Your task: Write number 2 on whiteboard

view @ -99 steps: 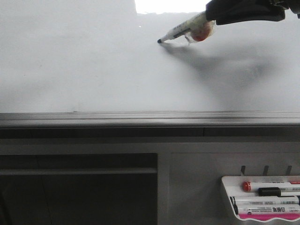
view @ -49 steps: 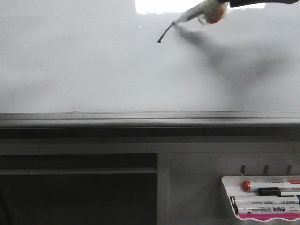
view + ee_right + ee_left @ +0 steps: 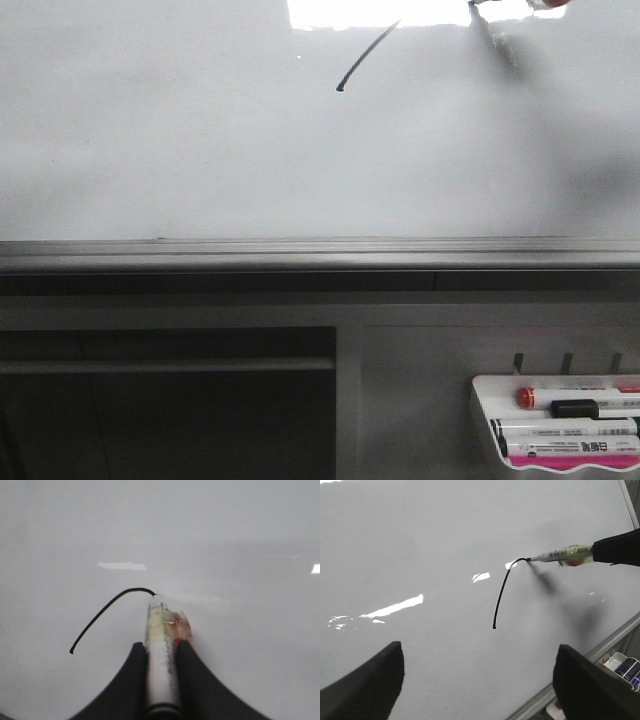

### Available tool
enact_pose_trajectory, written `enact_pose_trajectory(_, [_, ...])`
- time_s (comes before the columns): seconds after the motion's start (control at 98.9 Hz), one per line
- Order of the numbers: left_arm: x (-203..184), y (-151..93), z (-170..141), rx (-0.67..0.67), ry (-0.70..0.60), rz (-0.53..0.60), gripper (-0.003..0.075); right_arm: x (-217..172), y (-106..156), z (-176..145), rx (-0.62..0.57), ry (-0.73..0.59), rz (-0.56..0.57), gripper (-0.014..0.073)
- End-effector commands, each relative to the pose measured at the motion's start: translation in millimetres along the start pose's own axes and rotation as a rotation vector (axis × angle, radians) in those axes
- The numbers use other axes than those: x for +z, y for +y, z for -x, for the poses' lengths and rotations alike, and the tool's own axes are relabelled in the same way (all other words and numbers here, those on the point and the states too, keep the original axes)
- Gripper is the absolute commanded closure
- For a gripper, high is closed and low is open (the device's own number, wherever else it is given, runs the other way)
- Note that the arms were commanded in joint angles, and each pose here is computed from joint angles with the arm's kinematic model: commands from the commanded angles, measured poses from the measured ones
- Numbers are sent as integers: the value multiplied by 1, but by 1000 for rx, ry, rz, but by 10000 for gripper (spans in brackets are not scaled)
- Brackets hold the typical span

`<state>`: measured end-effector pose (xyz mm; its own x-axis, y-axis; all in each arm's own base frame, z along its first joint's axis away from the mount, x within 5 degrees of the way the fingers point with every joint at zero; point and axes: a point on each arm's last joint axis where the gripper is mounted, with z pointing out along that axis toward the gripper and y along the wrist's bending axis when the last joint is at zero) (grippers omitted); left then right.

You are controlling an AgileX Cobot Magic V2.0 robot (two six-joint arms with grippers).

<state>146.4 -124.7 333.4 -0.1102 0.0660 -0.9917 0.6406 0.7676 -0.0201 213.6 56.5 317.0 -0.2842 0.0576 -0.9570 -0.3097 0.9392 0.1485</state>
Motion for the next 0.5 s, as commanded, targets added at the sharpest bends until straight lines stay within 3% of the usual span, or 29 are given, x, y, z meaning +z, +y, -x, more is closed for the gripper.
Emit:
enact_pose_trajectory(0.0, [-4, 2, 19, -18, -117, 22, 155, -5, -12, -4, 47, -8, -115, 652])
enact_pose_trajectory(0.486, [-4, 2, 19, -18, -117, 22, 155, -7, 7, -50, 89, 123, 130, 652])
